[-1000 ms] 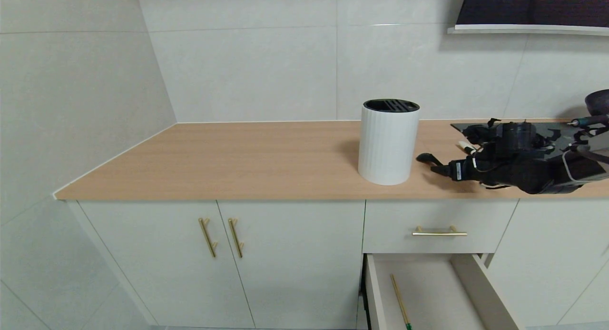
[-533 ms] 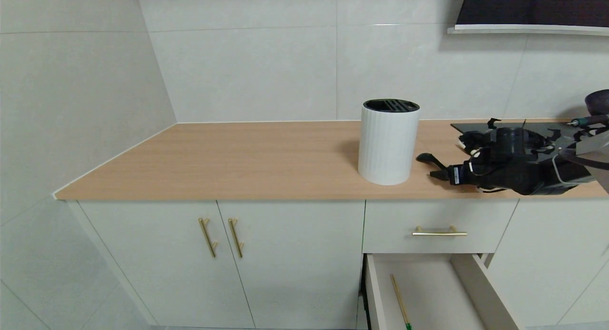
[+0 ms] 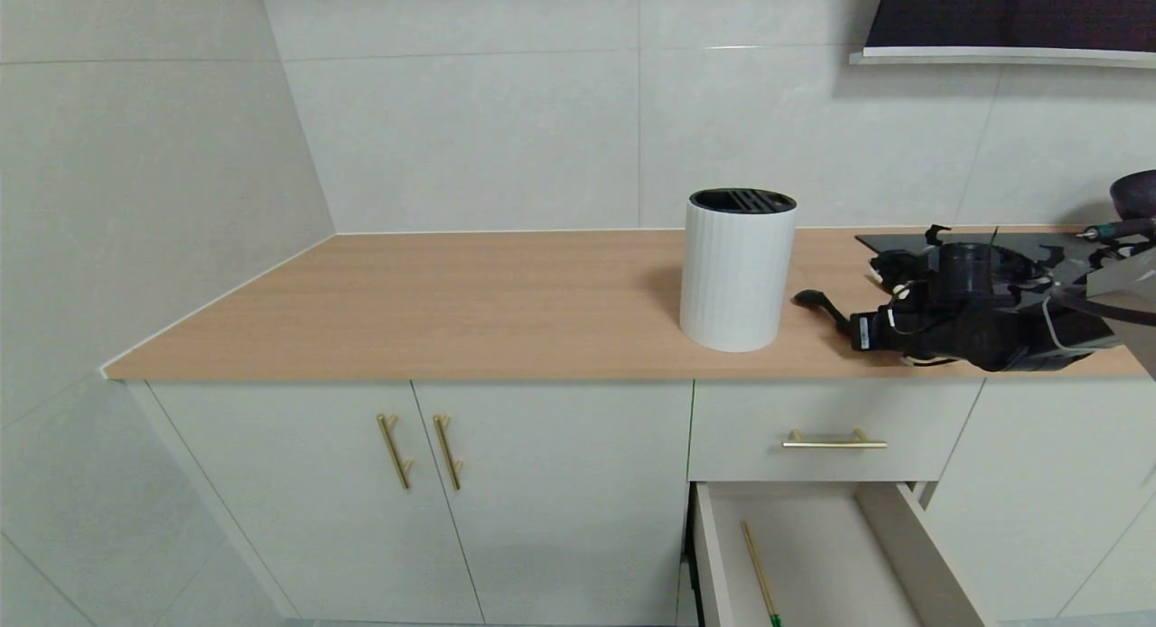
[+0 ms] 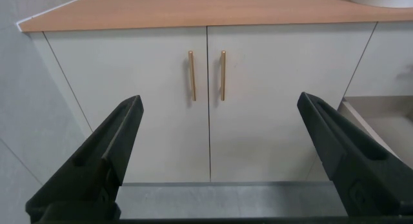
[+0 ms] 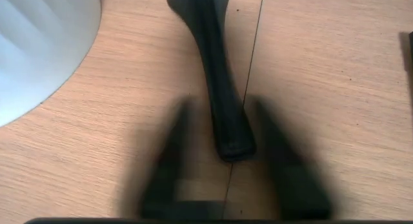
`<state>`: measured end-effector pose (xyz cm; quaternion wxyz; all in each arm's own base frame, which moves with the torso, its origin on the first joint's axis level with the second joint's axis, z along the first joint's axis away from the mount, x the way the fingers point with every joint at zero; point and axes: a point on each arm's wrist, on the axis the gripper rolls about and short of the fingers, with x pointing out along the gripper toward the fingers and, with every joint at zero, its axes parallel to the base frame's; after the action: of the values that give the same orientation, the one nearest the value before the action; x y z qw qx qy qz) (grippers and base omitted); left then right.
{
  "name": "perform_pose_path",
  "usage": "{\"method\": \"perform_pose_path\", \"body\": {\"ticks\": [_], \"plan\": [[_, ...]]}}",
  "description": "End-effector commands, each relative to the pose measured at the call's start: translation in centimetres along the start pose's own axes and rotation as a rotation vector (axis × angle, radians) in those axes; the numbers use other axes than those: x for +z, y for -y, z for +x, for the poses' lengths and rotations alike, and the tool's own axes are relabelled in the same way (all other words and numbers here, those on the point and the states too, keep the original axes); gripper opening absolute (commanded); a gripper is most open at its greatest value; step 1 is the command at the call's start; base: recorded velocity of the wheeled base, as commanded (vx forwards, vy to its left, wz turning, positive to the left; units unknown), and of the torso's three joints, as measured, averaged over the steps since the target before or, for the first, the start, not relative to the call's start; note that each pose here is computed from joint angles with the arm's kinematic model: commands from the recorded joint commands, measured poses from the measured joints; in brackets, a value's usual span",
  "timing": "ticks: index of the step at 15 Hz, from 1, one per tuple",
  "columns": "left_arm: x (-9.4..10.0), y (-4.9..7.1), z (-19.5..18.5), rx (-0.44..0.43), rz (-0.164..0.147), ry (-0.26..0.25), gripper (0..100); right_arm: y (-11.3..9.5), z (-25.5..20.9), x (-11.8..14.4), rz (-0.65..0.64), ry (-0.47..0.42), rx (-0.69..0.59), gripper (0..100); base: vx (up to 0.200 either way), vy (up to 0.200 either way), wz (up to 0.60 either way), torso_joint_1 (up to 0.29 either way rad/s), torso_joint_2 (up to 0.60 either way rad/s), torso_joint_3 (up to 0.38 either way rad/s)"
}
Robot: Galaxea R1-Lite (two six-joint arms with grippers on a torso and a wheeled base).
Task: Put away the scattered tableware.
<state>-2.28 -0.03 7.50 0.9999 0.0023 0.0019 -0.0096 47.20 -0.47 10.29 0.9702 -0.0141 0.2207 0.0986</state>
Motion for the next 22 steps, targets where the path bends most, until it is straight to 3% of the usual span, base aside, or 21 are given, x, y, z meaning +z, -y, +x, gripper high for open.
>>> {"method": "perform_pose_path", "body": {"ticks": [1, 5, 9, 13, 16, 22], "plan": [[0.0, 0.0, 0.0, 0.001, 0.0, -0.001, 100, 0.0, 0.0, 0.0, 0.009, -0.001, 0.0, 0, 0.0, 0.0, 0.0, 0.0, 0.0, 0.0], [0.0, 0.0, 0.0, 0.001, 0.0, -0.001, 100, -0.3, -1.6, 1.9, 0.075, 0.048, 0.001, 0, 0.0, 0.0, 0.0, 0.0, 0.0, 0.0], [0.0, 0.0, 0.0, 0.001, 0.0, -0.001, 100, -2.0, -9.9, 3.8, 0.134, 0.072, 0.005, 0, 0.0, 0.0, 0.0, 0.0, 0.0, 0.0], [0.0, 0.0, 0.0, 0.001, 0.0, -0.001, 100, -4.3, -19.8, 1.8, 0.147, -0.008, 0.048, 0, 0.0, 0.0, 0.0, 0.0, 0.0, 0.0], [0.0, 0.0, 0.0, 0.001, 0.0, -0.001, 100, -5.3, -24.0, -0.4, 0.15, -0.024, 0.07, 0, 0.0, 0.0, 0.0, 0.0, 0.0, 0.0], [0.0, 0.0, 0.0, 0.001, 0.001, -0.001, 100, -5.1, -22.5, -3.5, 0.074, -0.145, 0.075, 0, 0.0, 0.0, 0.0, 0.0, 0.0, 0.0]]}}
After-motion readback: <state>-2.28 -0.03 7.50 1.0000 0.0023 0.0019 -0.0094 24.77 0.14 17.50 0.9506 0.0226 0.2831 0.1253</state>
